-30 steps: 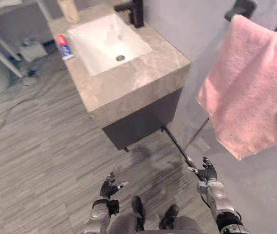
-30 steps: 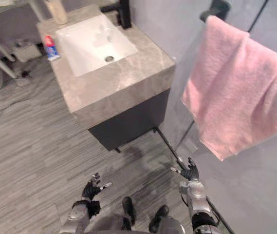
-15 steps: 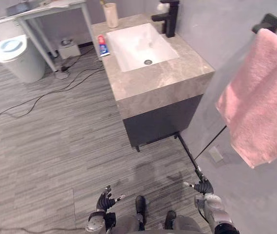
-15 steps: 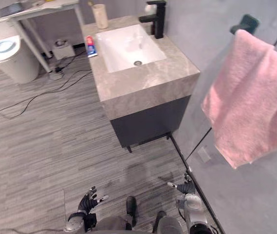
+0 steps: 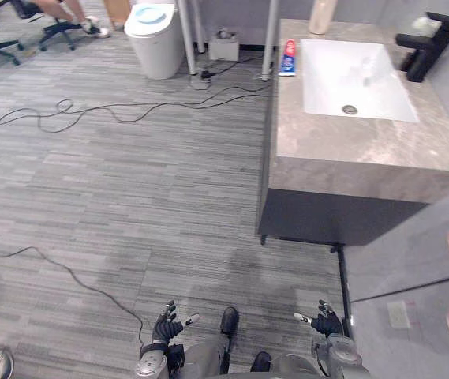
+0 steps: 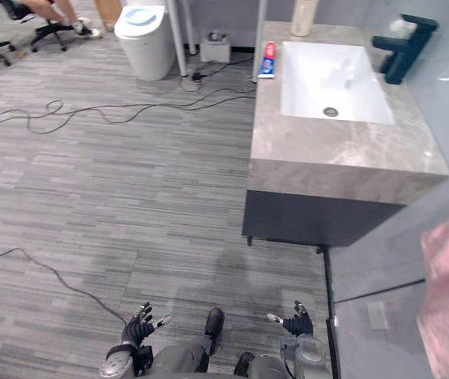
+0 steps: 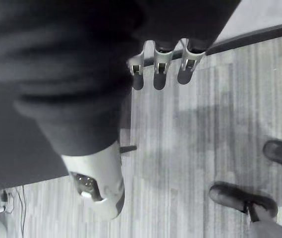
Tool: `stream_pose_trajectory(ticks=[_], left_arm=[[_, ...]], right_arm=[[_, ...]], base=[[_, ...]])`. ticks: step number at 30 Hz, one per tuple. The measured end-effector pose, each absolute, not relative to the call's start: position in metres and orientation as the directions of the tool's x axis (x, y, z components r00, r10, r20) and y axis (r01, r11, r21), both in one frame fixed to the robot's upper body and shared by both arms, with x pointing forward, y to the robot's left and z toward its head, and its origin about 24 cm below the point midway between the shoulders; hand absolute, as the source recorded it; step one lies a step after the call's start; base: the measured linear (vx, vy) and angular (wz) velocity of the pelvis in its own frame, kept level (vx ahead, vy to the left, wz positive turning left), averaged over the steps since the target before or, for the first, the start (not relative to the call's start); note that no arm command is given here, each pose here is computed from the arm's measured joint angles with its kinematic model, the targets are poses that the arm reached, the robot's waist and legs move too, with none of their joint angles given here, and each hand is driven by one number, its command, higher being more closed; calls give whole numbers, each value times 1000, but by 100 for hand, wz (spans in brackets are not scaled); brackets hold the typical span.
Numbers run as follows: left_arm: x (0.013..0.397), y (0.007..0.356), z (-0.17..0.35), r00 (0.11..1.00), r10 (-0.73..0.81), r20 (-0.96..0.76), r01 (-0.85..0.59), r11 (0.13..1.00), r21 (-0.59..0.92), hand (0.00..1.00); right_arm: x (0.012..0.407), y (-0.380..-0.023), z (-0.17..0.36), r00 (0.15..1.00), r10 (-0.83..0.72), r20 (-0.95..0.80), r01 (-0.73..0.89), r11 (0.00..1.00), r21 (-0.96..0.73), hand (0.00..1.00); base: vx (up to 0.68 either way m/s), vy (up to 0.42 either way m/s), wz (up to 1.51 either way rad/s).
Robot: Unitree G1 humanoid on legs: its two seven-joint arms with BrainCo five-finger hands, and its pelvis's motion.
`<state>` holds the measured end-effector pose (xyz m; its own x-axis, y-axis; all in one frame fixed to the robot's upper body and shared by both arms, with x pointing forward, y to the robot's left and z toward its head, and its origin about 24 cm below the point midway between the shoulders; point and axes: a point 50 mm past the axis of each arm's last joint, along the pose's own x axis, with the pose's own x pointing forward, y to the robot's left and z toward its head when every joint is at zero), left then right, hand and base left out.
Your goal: Organize washtable
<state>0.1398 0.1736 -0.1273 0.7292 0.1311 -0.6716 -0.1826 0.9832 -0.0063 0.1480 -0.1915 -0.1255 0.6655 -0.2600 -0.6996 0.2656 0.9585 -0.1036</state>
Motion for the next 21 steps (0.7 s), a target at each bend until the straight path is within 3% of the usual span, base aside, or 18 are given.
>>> stream_pose_trajectory(ticks=[11,21], left_arm=[[155,187,-119,757,168,-631,-218,976,-2,0],[147,203,-119,745,193,-638,-221,975,37,0]], right_arm=[[189,-186,-110,739,-241,-629,251,965,-76,0],[166,-171,-129,674,-176,-717,176,982,-76,0]], base=[[64,5,39],[125,244,-3]])
